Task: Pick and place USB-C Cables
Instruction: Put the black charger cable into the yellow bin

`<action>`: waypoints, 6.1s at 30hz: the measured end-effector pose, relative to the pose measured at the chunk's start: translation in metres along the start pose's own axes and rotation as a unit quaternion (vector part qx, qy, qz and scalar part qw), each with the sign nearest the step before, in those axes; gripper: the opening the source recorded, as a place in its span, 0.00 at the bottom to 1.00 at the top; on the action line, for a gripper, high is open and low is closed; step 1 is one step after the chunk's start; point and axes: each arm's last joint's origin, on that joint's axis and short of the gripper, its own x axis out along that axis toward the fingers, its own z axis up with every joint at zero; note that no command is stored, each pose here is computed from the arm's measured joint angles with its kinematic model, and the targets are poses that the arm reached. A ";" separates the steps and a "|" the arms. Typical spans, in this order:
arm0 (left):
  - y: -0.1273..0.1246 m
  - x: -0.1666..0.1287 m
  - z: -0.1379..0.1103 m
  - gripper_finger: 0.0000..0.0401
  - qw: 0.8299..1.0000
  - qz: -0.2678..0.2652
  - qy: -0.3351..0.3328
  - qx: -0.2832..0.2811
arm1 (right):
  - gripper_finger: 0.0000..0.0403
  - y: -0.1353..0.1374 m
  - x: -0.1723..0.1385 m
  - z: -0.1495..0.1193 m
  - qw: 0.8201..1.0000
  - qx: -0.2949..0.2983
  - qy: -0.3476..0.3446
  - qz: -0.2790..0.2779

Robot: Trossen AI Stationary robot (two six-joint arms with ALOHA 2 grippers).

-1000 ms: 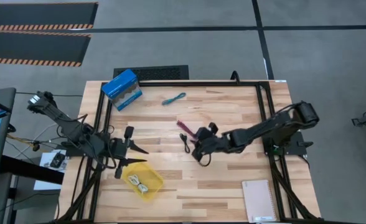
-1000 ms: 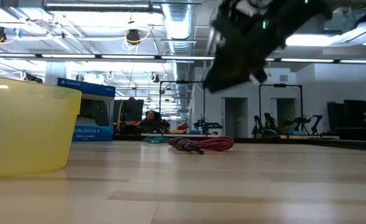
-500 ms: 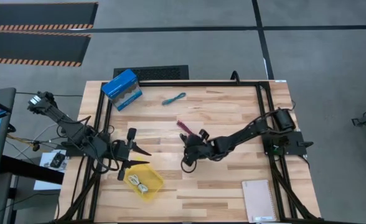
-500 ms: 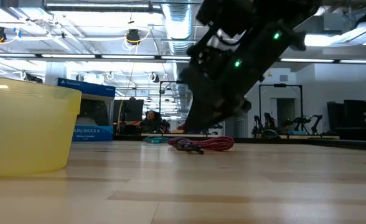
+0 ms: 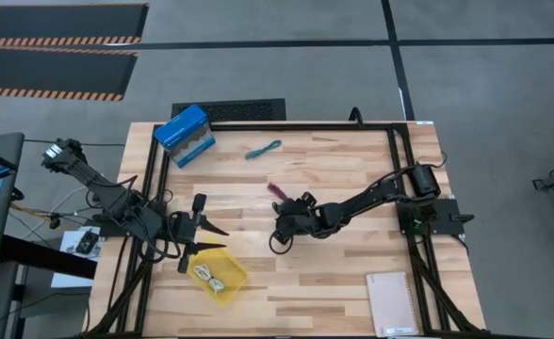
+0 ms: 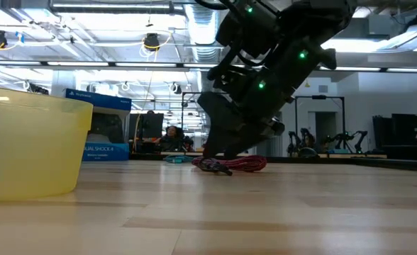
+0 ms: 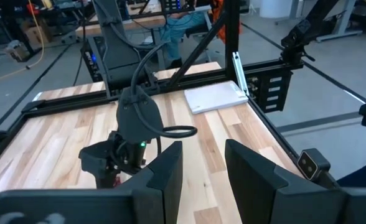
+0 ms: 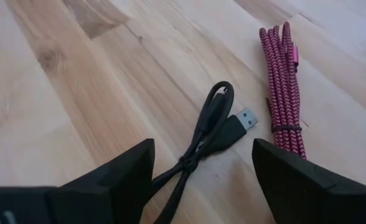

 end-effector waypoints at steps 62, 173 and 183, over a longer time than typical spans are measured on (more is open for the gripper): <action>0.038 0.025 -0.059 0.58 0.982 0.092 -0.161 -0.040 | 0.07 0.020 -0.172 0.101 0.895 -0.069 -0.411 0.162; 0.058 0.050 -0.075 0.00 0.964 0.024 -0.253 -0.081 | 0.33 0.044 -0.071 0.079 0.892 -0.077 -0.337 0.290; 0.060 0.040 -0.072 0.00 0.967 0.042 -0.240 -0.080 | 0.42 0.046 -0.064 0.065 0.917 -0.087 -0.267 0.285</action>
